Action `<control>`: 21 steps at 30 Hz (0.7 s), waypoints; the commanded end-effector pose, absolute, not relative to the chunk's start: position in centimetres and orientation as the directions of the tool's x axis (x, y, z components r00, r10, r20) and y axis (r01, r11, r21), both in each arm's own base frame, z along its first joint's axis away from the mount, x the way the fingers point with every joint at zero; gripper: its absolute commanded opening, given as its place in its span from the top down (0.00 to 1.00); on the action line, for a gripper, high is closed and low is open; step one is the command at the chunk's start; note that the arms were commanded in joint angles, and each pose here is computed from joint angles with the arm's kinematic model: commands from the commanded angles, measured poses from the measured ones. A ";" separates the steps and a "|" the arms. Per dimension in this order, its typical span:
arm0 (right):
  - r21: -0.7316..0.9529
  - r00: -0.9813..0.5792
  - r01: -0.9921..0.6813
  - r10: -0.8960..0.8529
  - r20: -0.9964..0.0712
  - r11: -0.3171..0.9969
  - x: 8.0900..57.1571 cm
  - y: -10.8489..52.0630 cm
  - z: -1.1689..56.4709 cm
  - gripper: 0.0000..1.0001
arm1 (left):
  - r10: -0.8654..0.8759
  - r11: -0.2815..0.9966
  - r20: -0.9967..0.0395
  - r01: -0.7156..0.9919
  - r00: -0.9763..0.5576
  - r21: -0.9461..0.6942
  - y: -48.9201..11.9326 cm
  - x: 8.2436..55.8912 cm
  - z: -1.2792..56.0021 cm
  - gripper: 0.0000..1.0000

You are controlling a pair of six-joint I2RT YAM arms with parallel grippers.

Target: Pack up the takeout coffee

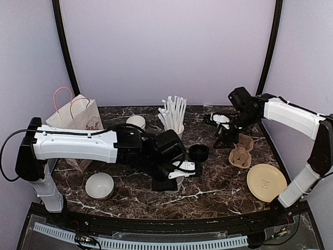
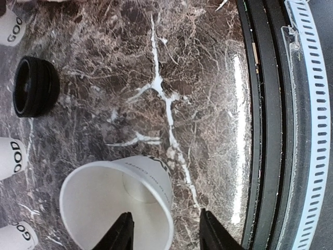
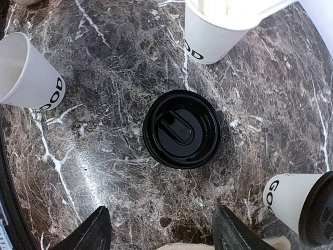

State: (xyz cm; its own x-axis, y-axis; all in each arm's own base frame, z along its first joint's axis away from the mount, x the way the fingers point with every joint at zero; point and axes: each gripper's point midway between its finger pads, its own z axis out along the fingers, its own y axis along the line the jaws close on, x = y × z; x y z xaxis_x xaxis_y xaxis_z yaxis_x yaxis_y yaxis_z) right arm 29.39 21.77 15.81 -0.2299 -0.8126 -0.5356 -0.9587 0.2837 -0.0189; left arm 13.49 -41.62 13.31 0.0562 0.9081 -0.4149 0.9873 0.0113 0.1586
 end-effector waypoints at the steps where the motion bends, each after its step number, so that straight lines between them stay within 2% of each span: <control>1: -0.058 -0.042 -0.995 -0.851 -0.523 0.085 27.5 22.3 16.4 0.36 | 0.814 0.035 -0.574 0.979 0.088 0.199 -41.4 12.9 20.6 0.48; 6: -0.081 0.025 -0.997 -0.898 -0.439 0.012 28.3 22.5 14.8 0.40 | 0.728 0.123 -0.683 0.967 0.064 0.223 -40.6 13.9 24.5 0.38; 12: -0.131 0.063 -0.991 -0.908 -0.414 -0.009 30.4 23.9 13.9 0.42 | 0.690 0.250 -0.722 0.952 -0.046 0.178 -39.3 17.1 25.2 0.37; 21: -0.100 0.063 -0.995 -0.912 -0.406 -0.025 31.3 25.2 11.8 0.44 | 0.631 0.440 -0.751 0.887 -0.196 0.138 -36.6 22.5 24.2 0.34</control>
